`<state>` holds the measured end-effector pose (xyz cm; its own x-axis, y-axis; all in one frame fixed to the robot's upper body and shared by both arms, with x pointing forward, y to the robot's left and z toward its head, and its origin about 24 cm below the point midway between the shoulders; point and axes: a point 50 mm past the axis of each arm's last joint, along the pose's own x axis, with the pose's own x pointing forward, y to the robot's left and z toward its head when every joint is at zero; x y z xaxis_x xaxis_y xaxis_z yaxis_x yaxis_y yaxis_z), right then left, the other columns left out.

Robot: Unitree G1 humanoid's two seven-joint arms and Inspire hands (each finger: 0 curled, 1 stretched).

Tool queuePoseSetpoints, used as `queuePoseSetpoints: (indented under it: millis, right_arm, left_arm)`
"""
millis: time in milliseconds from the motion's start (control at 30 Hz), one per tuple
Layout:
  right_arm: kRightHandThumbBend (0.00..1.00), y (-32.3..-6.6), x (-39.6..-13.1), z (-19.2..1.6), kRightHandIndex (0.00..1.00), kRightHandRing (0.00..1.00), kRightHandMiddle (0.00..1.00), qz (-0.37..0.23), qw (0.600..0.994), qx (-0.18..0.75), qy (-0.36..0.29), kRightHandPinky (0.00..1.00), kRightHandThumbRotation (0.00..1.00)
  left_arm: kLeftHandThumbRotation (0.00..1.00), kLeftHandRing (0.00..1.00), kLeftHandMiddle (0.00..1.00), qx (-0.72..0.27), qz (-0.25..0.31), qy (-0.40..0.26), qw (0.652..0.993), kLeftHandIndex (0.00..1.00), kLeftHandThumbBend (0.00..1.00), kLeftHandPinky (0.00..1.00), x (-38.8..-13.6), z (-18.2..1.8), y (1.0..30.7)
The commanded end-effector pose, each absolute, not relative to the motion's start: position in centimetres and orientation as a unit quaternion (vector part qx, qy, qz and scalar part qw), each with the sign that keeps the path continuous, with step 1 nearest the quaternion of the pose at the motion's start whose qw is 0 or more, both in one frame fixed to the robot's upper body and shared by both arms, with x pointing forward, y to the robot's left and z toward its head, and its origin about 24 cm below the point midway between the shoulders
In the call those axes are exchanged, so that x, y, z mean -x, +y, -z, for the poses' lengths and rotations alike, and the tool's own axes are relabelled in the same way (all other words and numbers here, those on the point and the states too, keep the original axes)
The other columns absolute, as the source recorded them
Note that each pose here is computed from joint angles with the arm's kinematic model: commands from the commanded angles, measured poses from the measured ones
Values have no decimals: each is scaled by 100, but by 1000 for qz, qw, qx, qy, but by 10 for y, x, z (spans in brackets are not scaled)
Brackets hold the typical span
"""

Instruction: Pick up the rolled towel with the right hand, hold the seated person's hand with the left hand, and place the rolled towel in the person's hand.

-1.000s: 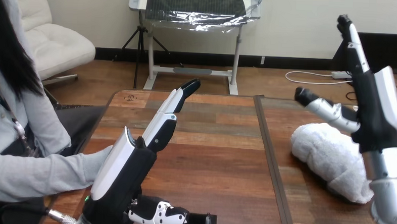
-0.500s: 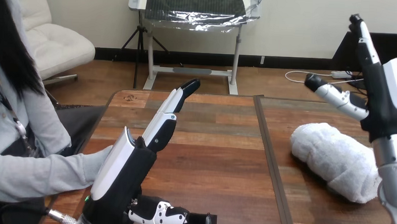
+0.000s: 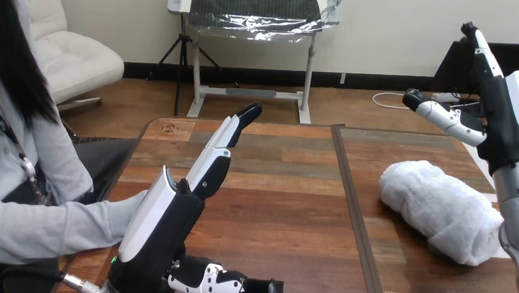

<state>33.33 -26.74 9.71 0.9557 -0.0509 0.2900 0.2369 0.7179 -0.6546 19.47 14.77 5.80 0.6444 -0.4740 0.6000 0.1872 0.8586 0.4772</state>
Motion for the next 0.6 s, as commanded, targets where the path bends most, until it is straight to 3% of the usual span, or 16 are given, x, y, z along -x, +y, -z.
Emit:
queuePoseSetpoints:
  millis: [0,567]
  right_arm:
    - [100,-268,-353,-120,98,97,95,90,911,378,-137,87,72]
    - [100,-273,-363,-99,96,98,95,89,913,396,-37,84,65]
  left_arm:
    - [68,100,100,-180,178,-410,876,100,100,100,-201,-71,145]
    - [69,100,100,-175,175,-414,876,100,100,99,-200,-72,144]
